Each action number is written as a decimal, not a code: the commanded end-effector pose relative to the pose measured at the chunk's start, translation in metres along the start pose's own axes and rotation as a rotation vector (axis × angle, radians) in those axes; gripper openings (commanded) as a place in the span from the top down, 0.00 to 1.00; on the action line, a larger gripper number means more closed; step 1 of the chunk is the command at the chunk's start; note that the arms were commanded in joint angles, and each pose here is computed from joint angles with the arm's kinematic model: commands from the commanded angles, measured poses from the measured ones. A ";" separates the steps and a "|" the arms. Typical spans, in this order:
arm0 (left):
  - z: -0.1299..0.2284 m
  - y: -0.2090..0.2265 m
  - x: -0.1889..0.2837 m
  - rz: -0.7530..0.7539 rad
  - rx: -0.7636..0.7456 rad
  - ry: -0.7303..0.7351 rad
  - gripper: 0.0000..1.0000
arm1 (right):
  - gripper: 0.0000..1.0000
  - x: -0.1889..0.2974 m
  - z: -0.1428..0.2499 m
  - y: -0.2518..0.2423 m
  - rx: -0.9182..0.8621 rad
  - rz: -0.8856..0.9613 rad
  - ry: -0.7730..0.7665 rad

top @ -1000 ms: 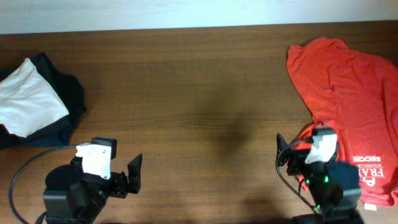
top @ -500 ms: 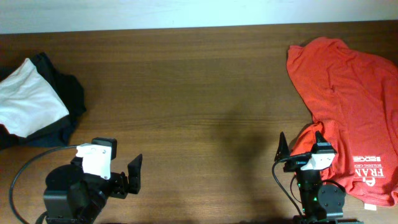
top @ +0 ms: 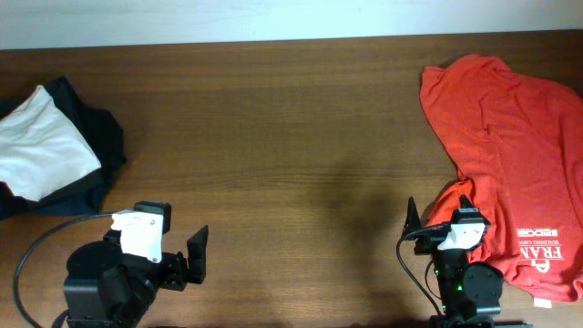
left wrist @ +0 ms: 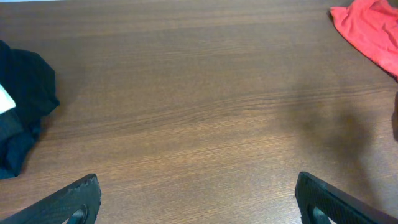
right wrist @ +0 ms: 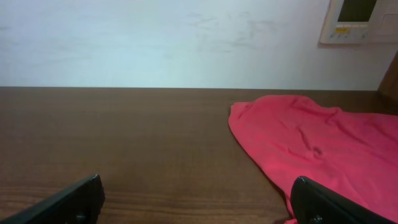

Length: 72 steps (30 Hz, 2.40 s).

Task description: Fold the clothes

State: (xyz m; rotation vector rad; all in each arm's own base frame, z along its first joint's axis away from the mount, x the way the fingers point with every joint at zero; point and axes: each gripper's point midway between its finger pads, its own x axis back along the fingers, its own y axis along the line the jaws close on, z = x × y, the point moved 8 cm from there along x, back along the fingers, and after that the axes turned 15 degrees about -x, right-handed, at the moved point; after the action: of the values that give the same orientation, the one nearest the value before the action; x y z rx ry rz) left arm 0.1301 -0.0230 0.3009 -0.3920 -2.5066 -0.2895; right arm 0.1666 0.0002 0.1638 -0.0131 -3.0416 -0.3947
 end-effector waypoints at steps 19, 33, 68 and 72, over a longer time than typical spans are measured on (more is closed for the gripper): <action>0.053 -0.005 0.000 -0.130 -0.006 -0.129 0.01 | 0.01 0.000 0.002 -0.003 0.003 0.022 0.001; 0.094 0.005 -0.104 -0.253 -0.019 -0.510 0.01 | 0.01 0.000 0.002 -0.003 0.003 0.022 0.001; 0.096 0.005 -0.105 -0.255 -0.016 -0.498 0.01 | 0.01 0.000 0.002 -0.003 0.003 0.022 0.001; 0.096 0.005 -0.105 -0.255 -0.016 -0.498 0.01 | 0.01 0.000 0.002 -0.003 0.003 0.022 0.001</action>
State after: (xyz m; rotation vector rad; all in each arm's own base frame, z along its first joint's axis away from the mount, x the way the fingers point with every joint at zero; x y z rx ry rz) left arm 0.1656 -0.0146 0.1653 -0.1823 -3.0561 -0.3611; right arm 0.1665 0.0000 0.1637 -0.0155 -3.0411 -0.3935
